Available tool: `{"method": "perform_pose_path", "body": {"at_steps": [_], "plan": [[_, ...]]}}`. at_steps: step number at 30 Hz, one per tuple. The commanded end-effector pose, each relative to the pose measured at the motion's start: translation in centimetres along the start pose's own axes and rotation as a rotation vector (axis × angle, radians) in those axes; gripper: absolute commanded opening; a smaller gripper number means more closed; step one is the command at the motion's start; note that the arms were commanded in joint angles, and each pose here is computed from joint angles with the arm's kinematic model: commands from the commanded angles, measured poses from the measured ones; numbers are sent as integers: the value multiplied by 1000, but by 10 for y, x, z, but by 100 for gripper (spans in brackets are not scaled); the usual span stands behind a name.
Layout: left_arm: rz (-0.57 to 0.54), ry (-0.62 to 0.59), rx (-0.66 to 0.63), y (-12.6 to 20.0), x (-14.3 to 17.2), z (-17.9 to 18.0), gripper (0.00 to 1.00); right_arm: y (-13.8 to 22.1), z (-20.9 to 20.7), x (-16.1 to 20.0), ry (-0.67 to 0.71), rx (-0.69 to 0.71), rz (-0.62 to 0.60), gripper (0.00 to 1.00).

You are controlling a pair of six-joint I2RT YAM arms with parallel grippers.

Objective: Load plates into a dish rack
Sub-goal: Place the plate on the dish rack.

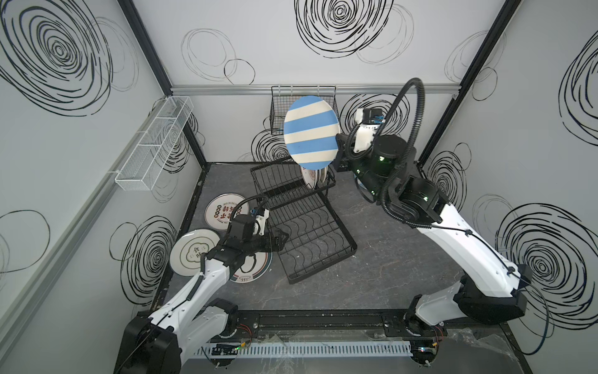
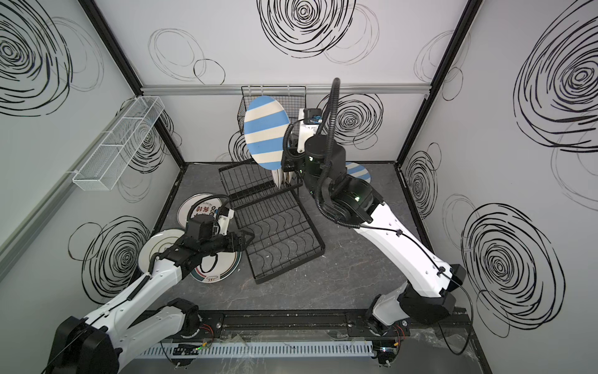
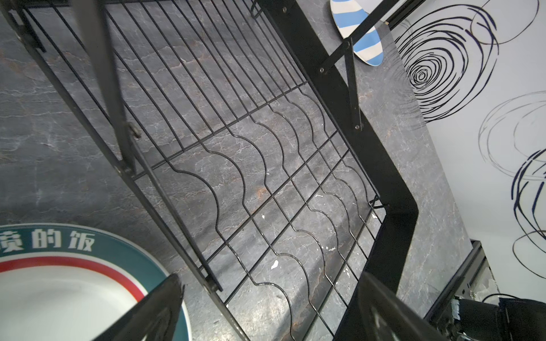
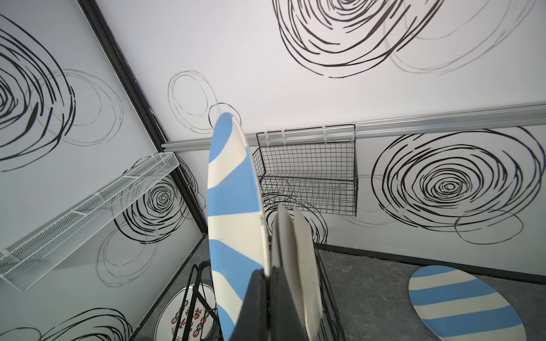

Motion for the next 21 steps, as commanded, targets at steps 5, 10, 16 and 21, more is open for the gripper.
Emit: {"method": "perform_pose_path", "body": {"at_steps": [5,10,16,21], "plan": [[-22,-21,30,5,-7,-9,96,-3,3,0,81,190,-85,0],[-27,-22,26,6,-8,-9,96,-14,4,15,136,269,-88,0],[-26,-21,20,6,-8,-8,96,-36,7,39,201,293,-64,0],[-28,-21,17,7,-8,-7,96,-49,7,48,249,311,-50,0]]}}
Point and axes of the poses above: each gripper's point midway between its finger pads, its own y axis back along the fingers, its own z axis along the line the jaws close on, x = y × z, the point moved 2 cm from there along y, back along the fingers, and after that the axes turned 7 degrees about -y, right-handed, at the moved point
